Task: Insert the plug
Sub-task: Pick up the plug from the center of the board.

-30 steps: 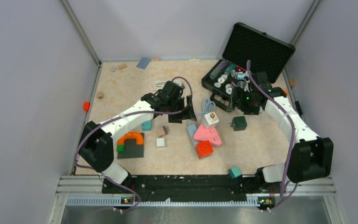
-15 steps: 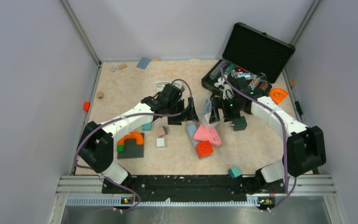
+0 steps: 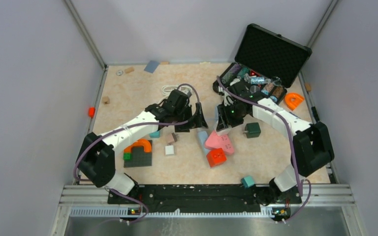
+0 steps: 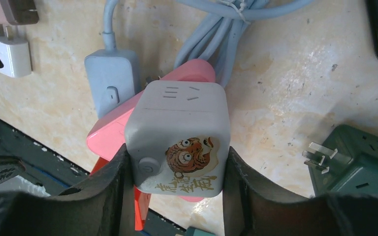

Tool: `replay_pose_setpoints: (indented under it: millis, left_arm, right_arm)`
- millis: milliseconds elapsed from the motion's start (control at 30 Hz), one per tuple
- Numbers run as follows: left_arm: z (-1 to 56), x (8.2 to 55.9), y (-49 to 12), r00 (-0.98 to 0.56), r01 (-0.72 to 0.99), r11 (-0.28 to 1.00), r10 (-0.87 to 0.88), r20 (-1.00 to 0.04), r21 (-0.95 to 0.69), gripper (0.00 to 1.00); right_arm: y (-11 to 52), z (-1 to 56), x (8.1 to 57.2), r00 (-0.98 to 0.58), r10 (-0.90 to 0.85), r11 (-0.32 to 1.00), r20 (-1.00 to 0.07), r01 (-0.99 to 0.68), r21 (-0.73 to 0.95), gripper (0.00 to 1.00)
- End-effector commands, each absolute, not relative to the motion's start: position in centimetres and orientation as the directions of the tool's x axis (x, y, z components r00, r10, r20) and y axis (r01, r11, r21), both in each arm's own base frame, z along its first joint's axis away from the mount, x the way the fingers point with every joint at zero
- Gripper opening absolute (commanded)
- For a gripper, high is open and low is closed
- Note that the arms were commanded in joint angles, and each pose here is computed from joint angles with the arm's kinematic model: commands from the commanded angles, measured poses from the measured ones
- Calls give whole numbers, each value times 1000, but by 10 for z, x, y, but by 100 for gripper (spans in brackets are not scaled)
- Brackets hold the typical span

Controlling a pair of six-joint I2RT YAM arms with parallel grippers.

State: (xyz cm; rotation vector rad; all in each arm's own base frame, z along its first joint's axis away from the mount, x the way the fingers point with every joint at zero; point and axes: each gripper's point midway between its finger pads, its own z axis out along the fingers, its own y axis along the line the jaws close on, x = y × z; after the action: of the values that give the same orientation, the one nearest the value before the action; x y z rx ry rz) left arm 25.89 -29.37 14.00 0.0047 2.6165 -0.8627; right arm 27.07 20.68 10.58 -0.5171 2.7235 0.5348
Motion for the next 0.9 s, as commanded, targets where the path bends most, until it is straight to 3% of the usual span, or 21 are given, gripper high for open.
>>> replay_pose_setpoints:
  millis: [0,33,67,400,733,867]
  left_arm:
    - [151,263,-292,-907,124,803,-147,-396,-582,99]
    - [151,263,-291,-907,120,804,-151,-394,-582,99]
    - [151,263,-291,-906,117,805,-153,-395,-581,99]
    - [160,268,-287,-892,116,810,-169,-418,-574,99]
    - [187,281,-281,-843,158,815,-183,-506,-557,99]
    - [197,288,-281,-820,196,821,-162,-549,-536,99]
  right_arm:
    - [211,104,274,-860,-306,871,-408,-426,243,16]
    - [211,102,273,-861,-303,873,-409,-422,244,4]
    - [211,99,270,-863,-300,875,-406,-419,243,0]
    - [212,57,232,-871,-356,860,-338,-447,246,0]
    - [233,59,217,-856,-404,816,-323,-497,295,1]
    - [240,91,234,-846,-361,828,-392,-484,282,54]
